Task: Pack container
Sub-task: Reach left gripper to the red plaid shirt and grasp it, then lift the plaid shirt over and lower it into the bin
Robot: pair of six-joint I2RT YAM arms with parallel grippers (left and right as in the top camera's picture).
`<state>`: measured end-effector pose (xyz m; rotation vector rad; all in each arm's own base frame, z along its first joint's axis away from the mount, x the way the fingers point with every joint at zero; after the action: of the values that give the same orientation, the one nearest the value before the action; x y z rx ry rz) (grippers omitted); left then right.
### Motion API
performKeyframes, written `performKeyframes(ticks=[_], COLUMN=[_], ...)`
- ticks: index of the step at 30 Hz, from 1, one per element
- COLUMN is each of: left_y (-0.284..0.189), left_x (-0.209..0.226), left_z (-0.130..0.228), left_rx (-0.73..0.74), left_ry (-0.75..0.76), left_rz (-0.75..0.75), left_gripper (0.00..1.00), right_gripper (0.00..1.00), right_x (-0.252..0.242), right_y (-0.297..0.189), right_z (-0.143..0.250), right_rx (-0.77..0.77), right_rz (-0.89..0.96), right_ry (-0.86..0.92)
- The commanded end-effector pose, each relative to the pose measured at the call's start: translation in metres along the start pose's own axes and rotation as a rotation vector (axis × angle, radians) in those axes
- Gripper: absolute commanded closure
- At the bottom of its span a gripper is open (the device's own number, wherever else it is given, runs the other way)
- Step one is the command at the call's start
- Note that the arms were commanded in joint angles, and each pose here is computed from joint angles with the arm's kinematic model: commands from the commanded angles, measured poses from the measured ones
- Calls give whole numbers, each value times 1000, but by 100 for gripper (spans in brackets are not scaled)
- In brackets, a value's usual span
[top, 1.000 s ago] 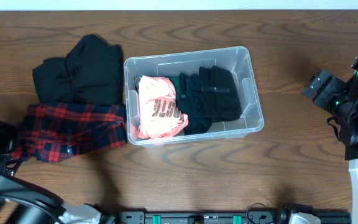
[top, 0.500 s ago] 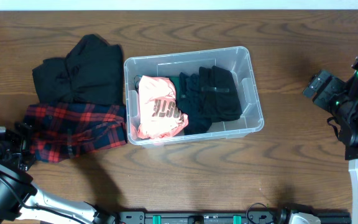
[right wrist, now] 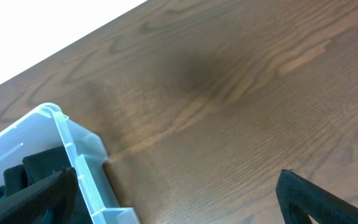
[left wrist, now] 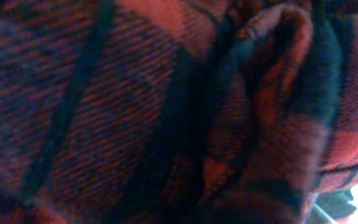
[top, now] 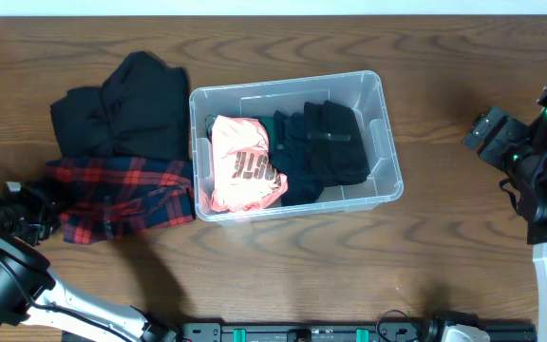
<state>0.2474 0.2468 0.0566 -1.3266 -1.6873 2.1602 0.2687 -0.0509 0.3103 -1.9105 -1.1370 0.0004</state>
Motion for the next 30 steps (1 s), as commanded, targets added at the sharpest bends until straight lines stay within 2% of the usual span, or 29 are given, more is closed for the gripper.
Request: performKeyframes(ticks=[1, 6, 9, 17, 23, 27, 30], left_y=[6, -43, -84, -177, -219, -235, -239], left_x=[-4, -47, -82, -187, -253, -285, -297], left_z=[11, 15, 31, 116, 177, 205, 213], left_rx=[57, -55, -141, -369, -456, -490, -529], left_ry=[-22, 19, 77, 262, 423, 525, 517], left_rz=[-24, 42, 86, 351, 592, 665, 654], left_gripper=[94, 94, 94, 94, 94, 94, 94], right_gripper=[1, 1, 1, 1, 1, 1, 1], right_x=[-1, -1, -1, -1, -1, -1, -1], right_y=[0, 0, 0, 0, 0, 0, 0], right_z=[-1, -1, -1, -1, -1, -1, -1], right_rx=[-2, -2, -2, -2, -2, -2, -2], right_rz=[0, 0, 0, 0, 0, 0, 0], right_ry=[-6, -5, -5, -5, -5, -5, -5])
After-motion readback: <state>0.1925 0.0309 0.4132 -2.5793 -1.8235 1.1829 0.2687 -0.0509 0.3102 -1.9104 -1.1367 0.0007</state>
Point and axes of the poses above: each gripper's point midway between its finger pads, its own y axis out along the fingers, its own x axis along the line the jaws close on, z = x × y, the point moved 6 cm from there along -y, back along the fingers, and after that the axes turned 15 degrees about y, right-handed, at the moved point
